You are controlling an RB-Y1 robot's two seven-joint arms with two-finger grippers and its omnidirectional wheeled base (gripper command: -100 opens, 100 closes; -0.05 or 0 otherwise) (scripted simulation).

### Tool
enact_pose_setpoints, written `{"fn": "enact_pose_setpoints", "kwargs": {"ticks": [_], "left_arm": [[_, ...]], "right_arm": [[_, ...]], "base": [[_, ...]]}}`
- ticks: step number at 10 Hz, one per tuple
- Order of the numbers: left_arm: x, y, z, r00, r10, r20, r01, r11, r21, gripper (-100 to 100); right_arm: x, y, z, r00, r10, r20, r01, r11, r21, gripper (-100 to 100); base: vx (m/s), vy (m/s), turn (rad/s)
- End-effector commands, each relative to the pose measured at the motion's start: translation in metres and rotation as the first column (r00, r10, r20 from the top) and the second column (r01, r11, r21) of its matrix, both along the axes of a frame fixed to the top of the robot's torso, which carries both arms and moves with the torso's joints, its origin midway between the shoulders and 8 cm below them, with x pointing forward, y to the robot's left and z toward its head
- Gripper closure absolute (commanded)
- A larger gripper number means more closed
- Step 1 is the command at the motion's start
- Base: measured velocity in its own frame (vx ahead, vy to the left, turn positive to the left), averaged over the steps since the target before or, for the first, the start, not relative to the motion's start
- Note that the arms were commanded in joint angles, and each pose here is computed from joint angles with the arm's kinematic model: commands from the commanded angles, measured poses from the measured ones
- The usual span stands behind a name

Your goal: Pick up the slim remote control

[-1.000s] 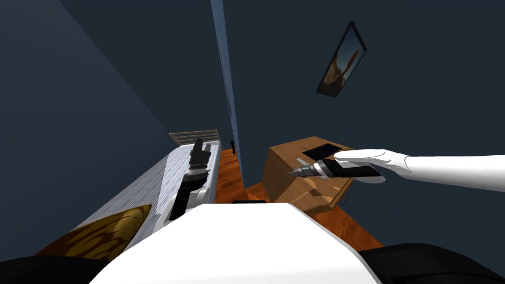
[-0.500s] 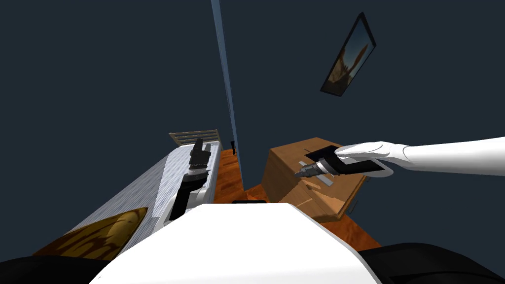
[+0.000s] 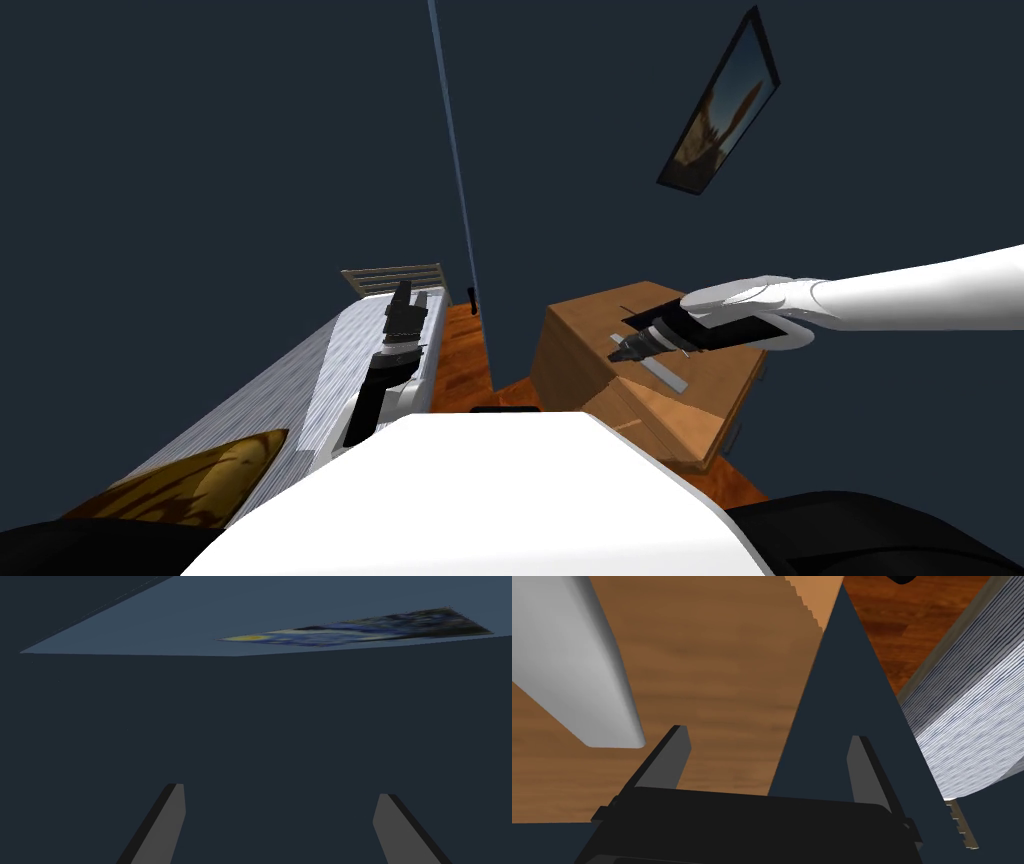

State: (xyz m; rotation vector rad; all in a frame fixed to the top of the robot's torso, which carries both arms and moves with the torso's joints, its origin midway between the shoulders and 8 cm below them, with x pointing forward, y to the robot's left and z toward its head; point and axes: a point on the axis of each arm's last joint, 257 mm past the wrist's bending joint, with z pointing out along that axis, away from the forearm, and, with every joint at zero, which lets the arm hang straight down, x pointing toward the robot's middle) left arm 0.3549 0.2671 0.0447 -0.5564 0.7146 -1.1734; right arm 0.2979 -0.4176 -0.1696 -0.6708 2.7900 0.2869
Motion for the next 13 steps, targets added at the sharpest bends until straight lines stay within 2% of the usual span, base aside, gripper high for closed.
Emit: {"fn": "enact_pose_setpoints", "kwargs": {"ticks": [1,6,7,9,10,11,12,13], "left_arm": [[0.000,0.000,0.000,1.000,0.000,0.000,0.000,1.000,0.000,0],[0.000,0.000,0.000,1.000,0.000,0.000,0.000,1.000,0.000,0],[0.000,0.000,0.000,1.000,0.000,0.000,0.000,1.000,0.000,0],[0.000,0.000,0.000,1.000,0.000,0.000,0.000,1.000,0.000,0],[0.000,0.000,0.000,1.000,0.000,0.000,0.000,1.000,0.000,0],[0.000,0.000,0.000,1.000,0.000,0.000,0.000,1.000,0.000,0],[0.000,0.000,0.000,1.000,0.000,0.000,0.000,1.000,0.000,0],[0.000,0.000,0.000,1.000,0.000,0.000,0.000,1.000,0.000,0]], "right_arm": [[-0.001,-0.009,0.004,1.000,0.000,-0.012,0.000,0.999,-0.038,-100],[-0.033,-0.056,0.005,0.993,-0.054,-0.106,0.033,0.980,-0.194,-100],[-0.050,-0.068,0.001,0.986,-0.083,-0.143,0.049,0.973,-0.225,-100],[-0.067,-0.075,-0.004,0.978,-0.110,-0.178,0.065,0.968,-0.242,-100],[-0.083,-0.078,-0.010,0.969,-0.131,-0.208,0.078,0.967,-0.244,-100],[-0.075,-0.077,-0.006,0.974,-0.118,-0.191,0.070,0.968,-0.241,-100],[-0.077,-0.077,-0.006,0.974,-0.121,-0.194,0.072,0.968,-0.242,0],[-0.082,-0.084,-0.016,0.973,-0.127,-0.194,0.078,0.967,-0.242,-100]], "base": [[0.078,-0.027,0.012],[0.089,-0.037,0.012],[0.105,-0.033,-0.001],[0.082,-0.047,-0.001],[0.061,-0.039,-0.006],[0.024,-0.013,-0.002],[0.000,0.000,0.000],[0.012,0.024,0.053]]}}
